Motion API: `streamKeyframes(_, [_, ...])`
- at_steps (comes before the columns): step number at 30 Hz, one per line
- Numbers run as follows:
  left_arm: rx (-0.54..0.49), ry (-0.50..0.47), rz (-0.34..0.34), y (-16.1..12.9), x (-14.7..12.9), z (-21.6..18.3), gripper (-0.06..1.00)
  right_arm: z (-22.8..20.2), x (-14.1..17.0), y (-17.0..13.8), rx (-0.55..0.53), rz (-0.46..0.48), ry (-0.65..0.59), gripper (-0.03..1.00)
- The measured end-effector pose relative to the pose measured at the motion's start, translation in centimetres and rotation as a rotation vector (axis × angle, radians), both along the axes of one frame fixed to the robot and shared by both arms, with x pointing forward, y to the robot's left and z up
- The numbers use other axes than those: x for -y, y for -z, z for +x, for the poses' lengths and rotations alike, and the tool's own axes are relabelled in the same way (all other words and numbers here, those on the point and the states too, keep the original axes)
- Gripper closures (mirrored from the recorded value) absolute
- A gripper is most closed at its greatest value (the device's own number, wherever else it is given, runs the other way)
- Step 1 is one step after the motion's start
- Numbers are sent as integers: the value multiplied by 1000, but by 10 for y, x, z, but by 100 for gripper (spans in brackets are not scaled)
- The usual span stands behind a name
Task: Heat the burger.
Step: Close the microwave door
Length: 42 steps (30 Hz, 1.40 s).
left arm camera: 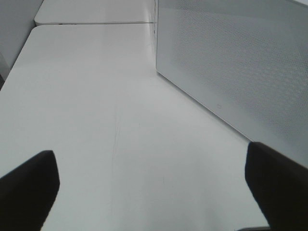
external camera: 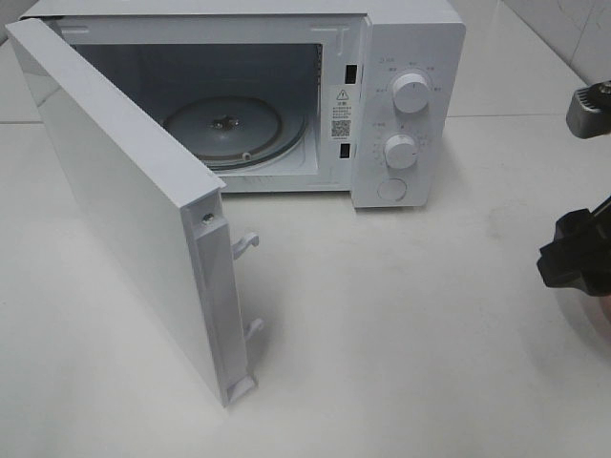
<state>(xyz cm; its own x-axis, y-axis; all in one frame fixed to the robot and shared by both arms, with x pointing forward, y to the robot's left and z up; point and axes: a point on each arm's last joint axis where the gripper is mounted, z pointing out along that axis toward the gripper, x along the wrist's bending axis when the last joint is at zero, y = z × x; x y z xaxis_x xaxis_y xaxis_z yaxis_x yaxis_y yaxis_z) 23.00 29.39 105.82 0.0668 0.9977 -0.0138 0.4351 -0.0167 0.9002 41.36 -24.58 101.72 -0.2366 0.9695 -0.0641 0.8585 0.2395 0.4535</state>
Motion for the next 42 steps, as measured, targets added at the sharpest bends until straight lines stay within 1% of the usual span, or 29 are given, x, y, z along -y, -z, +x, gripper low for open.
streamKeyframes(1, [0,0,0,0,0,0,-4,0,0,0,0,0,0,27])
streamKeyframes(3, [0,0,0,0,0,0,-4,-11,0,-9,-28,21,-27,27])
streamKeyframes(8, [0,0,0,0,0,0,-4,-24,4,-18,-25,33,-28,27])
streamKeyframes(11, [0,0,0,0,0,0,-4,-34,8,-25,-4,40,-26,27])
streamKeyframes(12, [0,0,0,0,0,0,-4,-41,10,-30,18,48,-25,27])
streamKeyframes(19, [0,0,0,0,0,0,-4,-61,18,-42,74,66,-24,27])
streamKeyframes(20, [0,0,0,0,0,0,-4,-67,20,-45,100,72,-30,27])
streamKeyframes(22, [0,0,0,0,0,0,-4,-71,21,-46,115,76,-32,27])
streamKeyframes(23, [0,0,0,0,0,0,-4,-79,24,-47,147,82,-37,27])
streamKeyframes(25, [0,0,0,0,0,0,-4,-82,25,-47,156,85,-38,27])
streamKeyframes(27, [0,0,0,0,0,0,-4,-95,30,-45,195,97,-40,27])
streamKeyframes(28, [0,0,0,0,0,0,-4,-95,30,-45,195,97,-40,27])
streamKeyframes(30, [0,0,0,0,0,0,-4,-107,35,-43,243,112,-35,27])
streamKeyframes(31, [0,0,0,0,0,0,-4,-107,35,-43,243,112,-35,27])
streamKeyframes(33, [0,0,0,0,0,0,-4,-117,41,-40,292,122,6,27])
streamKeyframes(34, [0,0,0,0,0,0,-4,-117,41,-40,292,122,6,27])
streamKeyframes(35, [0,0,0,0,0,0,-4,-124,45,-40,326,124,49,27])
streamKeyframes(36, [0,0,0,0,0,0,-4,-124,45,-40,326,124,49,27])
streamKeyframes(37, [0,0,0,0,0,0,-4,-131,49,-41,374,128,96,27])
streamKeyframes(38, [0,0,0,0,0,0,-4,-135,51,-42,399,130,115,27])
streamKeyframes(39, [0,0,0,0,0,0,-4,-135,51,-42,399,130,115,27])
streamKeyframes(41, [0,0,0,0,0,0,-4,-145,54,-44,462,138,150,27])
streamKeyframes(42, [0,0,0,0,0,0,-4,-145,54,-44,462,138,150,27])
